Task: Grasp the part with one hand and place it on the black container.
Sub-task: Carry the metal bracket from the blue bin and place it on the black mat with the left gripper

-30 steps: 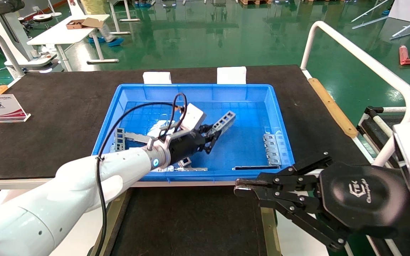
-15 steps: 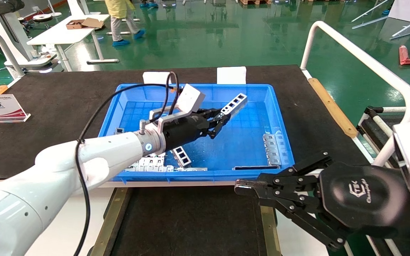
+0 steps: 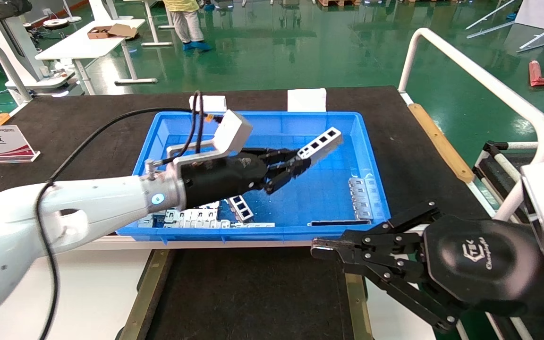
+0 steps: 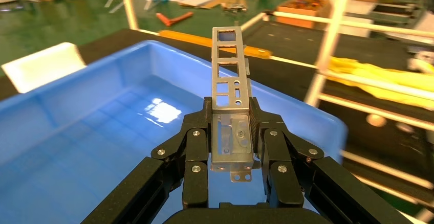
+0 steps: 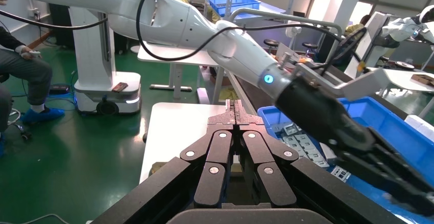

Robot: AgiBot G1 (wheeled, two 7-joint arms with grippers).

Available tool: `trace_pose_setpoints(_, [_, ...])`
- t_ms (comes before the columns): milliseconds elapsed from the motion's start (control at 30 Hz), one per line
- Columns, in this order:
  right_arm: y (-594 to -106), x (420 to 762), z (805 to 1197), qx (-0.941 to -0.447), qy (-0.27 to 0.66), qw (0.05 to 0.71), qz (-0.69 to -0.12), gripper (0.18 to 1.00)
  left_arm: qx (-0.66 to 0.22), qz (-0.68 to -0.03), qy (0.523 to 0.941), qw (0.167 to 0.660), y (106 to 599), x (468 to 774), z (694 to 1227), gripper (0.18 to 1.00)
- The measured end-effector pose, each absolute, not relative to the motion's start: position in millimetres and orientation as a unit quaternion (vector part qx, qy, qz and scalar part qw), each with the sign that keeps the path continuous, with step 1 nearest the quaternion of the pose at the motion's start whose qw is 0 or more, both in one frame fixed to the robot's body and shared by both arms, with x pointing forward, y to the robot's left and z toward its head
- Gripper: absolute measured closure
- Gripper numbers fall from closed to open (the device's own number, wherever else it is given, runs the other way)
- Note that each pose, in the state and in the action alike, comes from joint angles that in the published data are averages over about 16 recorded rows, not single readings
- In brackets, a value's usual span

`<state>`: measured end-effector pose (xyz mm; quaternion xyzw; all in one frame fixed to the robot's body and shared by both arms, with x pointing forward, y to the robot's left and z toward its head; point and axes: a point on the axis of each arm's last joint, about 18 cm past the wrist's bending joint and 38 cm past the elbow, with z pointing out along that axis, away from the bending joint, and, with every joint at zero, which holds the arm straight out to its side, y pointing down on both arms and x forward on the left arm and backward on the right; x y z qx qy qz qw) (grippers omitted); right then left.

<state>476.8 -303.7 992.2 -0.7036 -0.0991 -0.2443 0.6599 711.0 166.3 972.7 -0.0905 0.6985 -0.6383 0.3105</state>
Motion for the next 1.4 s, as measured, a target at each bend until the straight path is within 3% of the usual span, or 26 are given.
trace_pose_setpoints(467, [-304,477,992,-0.704,-0.099,0.660,-0.244,0.988,-0.029,-0.635,0.729,0.255,200,642,925,0.863])
trace_pose_setpoints(867, [-304,477,992,-0.704,-0.099,0.660,-0.244,0.988,-0.075,-0.615,0.751,0.228,212,587,859,0.863])
trace_pose_setpoints(1100, [-304,477,992,-0.704,-0.099,0.660,-0.244,0.988,-0.139,-0.590,0.764,0.219,215,579,806,0.863])
trace_pose_setpoints(1400, [-304,477,992,-0.704,-0.099,0.660,-0.244,0.988,-0.229,-0.562,0.760,0.231,210,593,750,0.863])
